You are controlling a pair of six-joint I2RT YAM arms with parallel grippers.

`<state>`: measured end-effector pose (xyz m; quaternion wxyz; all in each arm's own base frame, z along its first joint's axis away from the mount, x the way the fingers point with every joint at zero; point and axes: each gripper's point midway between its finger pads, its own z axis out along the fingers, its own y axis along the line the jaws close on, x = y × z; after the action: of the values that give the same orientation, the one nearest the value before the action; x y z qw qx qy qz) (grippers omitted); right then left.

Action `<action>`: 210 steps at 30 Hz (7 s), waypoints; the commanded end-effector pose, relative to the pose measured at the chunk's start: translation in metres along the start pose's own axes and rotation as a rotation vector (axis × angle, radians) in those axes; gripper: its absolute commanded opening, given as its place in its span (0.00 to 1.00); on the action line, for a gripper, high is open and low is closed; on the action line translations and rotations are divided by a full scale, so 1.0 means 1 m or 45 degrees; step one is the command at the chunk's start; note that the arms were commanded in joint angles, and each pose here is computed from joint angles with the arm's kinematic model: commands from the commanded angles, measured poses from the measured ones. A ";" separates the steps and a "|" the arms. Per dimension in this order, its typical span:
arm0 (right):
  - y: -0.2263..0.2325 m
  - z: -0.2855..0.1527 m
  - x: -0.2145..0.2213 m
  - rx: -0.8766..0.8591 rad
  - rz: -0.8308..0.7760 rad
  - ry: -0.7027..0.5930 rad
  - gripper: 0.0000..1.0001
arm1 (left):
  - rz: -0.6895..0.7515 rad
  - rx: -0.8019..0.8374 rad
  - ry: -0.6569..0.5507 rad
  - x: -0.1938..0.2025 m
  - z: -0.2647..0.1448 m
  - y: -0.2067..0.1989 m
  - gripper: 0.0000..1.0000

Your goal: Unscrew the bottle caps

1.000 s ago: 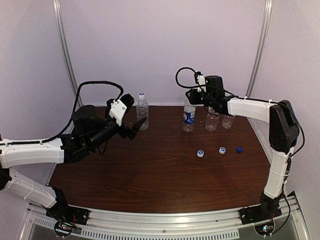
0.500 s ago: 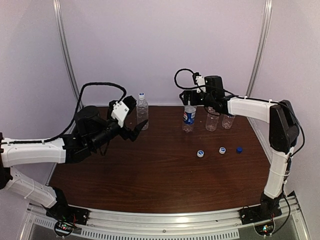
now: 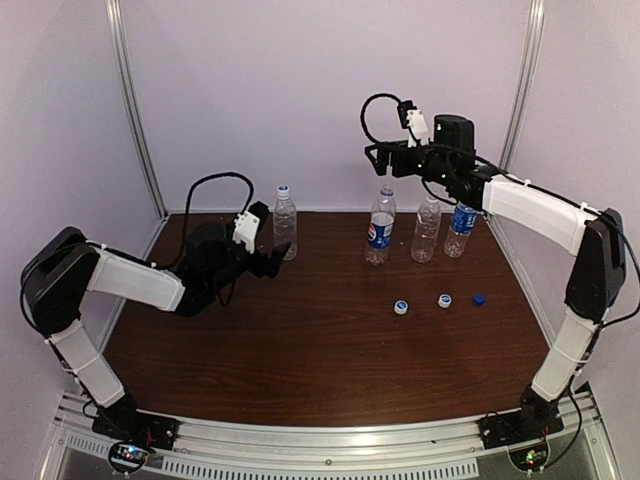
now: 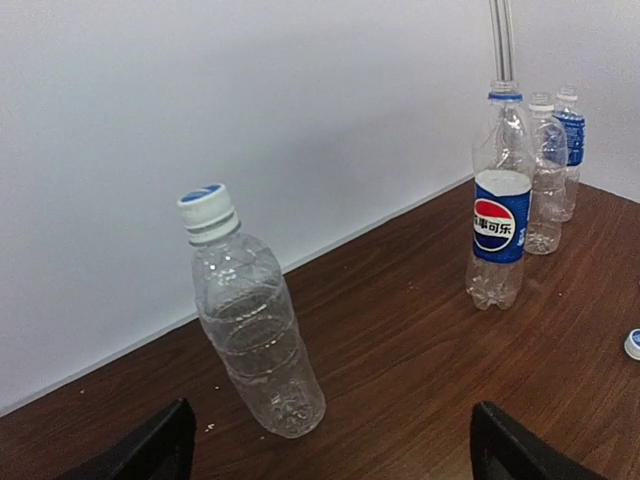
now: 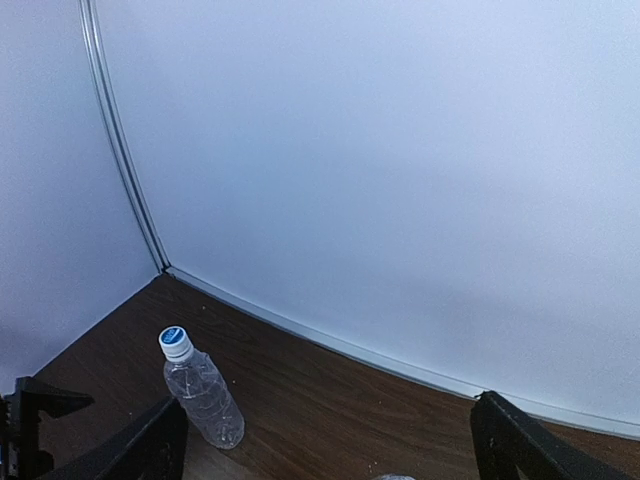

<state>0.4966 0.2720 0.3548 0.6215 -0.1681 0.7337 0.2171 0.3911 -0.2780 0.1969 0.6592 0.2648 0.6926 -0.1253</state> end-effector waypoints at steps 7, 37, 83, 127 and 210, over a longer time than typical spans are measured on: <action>0.026 -0.051 -0.034 -0.040 -0.078 -0.071 1.00 | -0.236 -0.071 -0.294 -0.013 0.055 0.034 0.97; 0.039 -0.107 -0.066 -0.018 -0.168 -0.156 1.00 | -0.213 -0.087 -0.091 0.034 0.146 0.064 0.89; 0.221 -0.119 -0.011 -0.657 -0.271 -0.018 0.81 | 0.273 0.608 -0.345 -0.156 -0.051 -0.124 0.47; 0.229 -0.166 -0.041 -0.757 -0.173 -0.060 1.00 | 0.295 0.635 -0.318 -0.143 -0.056 -0.134 0.53; 0.227 -0.141 -0.051 -0.438 0.034 -0.177 0.55 | 0.179 0.485 -0.321 -0.144 -0.048 -0.122 0.43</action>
<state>0.2680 0.3922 0.4419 0.6258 -0.2594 0.6379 0.3662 0.2819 -0.3786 0.3073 0.6710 0.4242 0.5601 -0.2369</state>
